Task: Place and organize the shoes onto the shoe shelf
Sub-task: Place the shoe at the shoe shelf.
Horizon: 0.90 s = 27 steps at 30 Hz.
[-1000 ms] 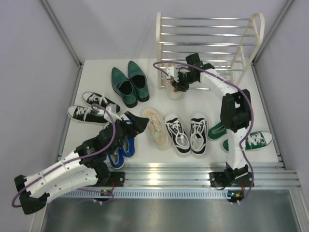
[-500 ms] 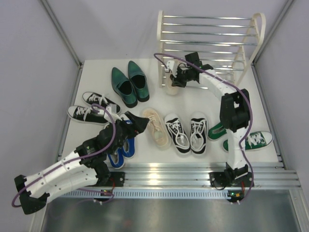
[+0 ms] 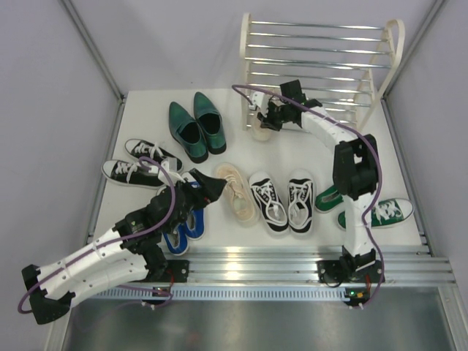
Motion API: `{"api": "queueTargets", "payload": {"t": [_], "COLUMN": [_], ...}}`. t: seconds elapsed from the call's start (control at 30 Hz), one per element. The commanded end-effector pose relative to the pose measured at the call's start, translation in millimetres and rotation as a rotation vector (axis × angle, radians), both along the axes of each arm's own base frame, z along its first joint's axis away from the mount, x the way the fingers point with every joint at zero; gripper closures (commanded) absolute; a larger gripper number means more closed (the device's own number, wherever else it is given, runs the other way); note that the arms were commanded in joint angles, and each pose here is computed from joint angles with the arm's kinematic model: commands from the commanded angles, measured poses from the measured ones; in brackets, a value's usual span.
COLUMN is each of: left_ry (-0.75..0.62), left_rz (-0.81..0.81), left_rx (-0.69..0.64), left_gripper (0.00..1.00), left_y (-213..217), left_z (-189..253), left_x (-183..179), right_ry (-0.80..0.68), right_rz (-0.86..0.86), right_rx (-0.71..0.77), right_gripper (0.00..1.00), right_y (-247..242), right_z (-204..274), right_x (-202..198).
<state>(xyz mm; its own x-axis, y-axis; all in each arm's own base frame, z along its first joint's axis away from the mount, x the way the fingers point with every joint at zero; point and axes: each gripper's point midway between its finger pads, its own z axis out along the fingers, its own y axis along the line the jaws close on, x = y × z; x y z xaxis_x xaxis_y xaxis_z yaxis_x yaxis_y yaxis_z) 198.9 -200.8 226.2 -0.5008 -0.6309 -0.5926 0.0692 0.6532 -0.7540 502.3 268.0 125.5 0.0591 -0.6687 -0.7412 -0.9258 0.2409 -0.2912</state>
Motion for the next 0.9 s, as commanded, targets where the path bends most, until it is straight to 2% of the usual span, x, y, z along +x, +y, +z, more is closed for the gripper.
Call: {"api": "queueTargets", "payload": {"t": [0.0, 0.1, 0.13, 0.17, 0.37, 0.5, 0.63, 0.8, 0.87], "left_ry": [-0.022, -0.013, -0.005, 0.000, 0.067, 0.127, 0.218, 0.317, 0.353], "left_rz": [-0.006, -0.005, -0.002, -0.003, -0.006, -0.002, 0.033, 0.046, 0.067], "left_rx": [-0.035, -0.046, -0.051, -0.054, -0.048, -0.007, 0.040, 0.100, 0.127], "left_gripper": [0.11, 0.10, 0.10, 0.11, 0.11, 0.11, 0.11, 0.18, 0.21], "left_y": [-5, -7, -8, -9, -20, -26, -25, -29, -27], "left_z": [6, 4, 2, 1, -13, -27, -43, -65, -74], "left_x": [3, 3, 3, 3, 5, 7, 6, 5, 7], "right_ry": [-0.144, -0.138, -0.140, -0.139, -0.159, -0.137, -0.063, 0.226, 0.286], "right_rz": [0.038, 0.041, 0.040, 0.038, -0.005, -0.041, -0.027, 0.018, 0.035], "right_rx": [-0.004, -0.007, -0.005, -0.006, 0.040, 0.085, 0.135, 0.199, 0.238], "right_gripper": [0.91, 0.83, 0.78, 0.66, 0.40, 0.34, 0.31, 0.30, 0.30], "right_y": [1, 0, -1, -1, -4, -9, -14, -19, -23], "right_z": [35, 32, 35, 35, 64, 88, 117, 119, 117], "right_x": [6, 2, 0, -1, -7, -20, -58, -140, -174]}}
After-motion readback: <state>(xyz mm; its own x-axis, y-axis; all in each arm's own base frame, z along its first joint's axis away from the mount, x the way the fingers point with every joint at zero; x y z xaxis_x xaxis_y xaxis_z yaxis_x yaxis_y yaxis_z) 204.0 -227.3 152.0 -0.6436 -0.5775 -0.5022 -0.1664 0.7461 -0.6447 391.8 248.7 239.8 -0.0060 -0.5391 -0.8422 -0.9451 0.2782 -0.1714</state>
